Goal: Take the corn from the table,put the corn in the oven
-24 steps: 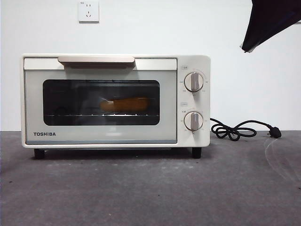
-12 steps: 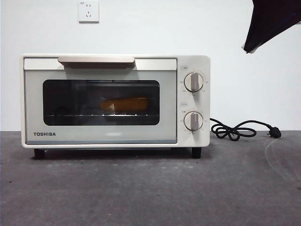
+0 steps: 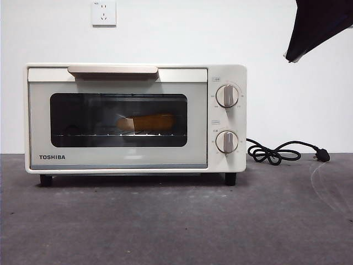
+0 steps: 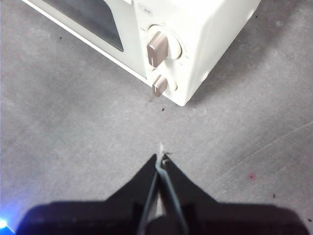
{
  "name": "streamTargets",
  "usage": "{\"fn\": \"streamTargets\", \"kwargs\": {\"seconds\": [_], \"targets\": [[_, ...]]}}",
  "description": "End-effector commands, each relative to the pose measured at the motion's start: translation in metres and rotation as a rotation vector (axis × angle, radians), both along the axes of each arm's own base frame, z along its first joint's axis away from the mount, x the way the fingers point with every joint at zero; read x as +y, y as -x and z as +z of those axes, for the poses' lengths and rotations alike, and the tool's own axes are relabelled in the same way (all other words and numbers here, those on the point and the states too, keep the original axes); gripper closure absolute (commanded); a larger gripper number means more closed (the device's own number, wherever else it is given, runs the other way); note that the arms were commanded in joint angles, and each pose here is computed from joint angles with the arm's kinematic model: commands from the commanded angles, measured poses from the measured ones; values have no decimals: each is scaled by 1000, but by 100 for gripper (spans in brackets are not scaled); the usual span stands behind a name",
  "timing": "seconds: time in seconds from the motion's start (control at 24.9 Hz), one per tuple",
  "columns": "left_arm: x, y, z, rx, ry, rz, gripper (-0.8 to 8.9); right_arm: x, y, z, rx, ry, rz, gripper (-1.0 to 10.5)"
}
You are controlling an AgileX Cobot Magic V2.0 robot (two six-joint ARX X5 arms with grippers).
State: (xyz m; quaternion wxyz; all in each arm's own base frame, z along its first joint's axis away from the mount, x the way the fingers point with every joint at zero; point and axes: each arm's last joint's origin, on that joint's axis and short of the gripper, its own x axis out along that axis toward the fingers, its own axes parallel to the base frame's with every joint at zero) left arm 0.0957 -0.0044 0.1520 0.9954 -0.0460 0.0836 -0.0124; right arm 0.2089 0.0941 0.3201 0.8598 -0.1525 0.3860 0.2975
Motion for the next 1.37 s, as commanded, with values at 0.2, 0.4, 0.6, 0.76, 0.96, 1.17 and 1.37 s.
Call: {"fn": "streamTargets", "kwargs": {"seconds": [0.2,0.4,0.6,0.76,0.96,1.17,1.37], "targets": [[0,0,-1,-3,2,0,817,1,-2,1,-16,-3,2,948],[0,0,-2,0,2,0,817,-2,-2,13,-159,32,-51,947],[0,-1,-2,7,1,0,817,-37,19,44,-339,2,-182,947],[0,-1,-2,6,1,0,817,-79,52,59,-401,-148,-279,947],[0,-1,-2,6,1,0,817,-97,89,36,-516,-143,-356,947],[0,-1,-2,7,1,0,817,-96,104,-10,-631,-158,-356,947],[0,-1,-2,6,1,0,817,-96,108,-63,-744,-228,-381,947]]}}
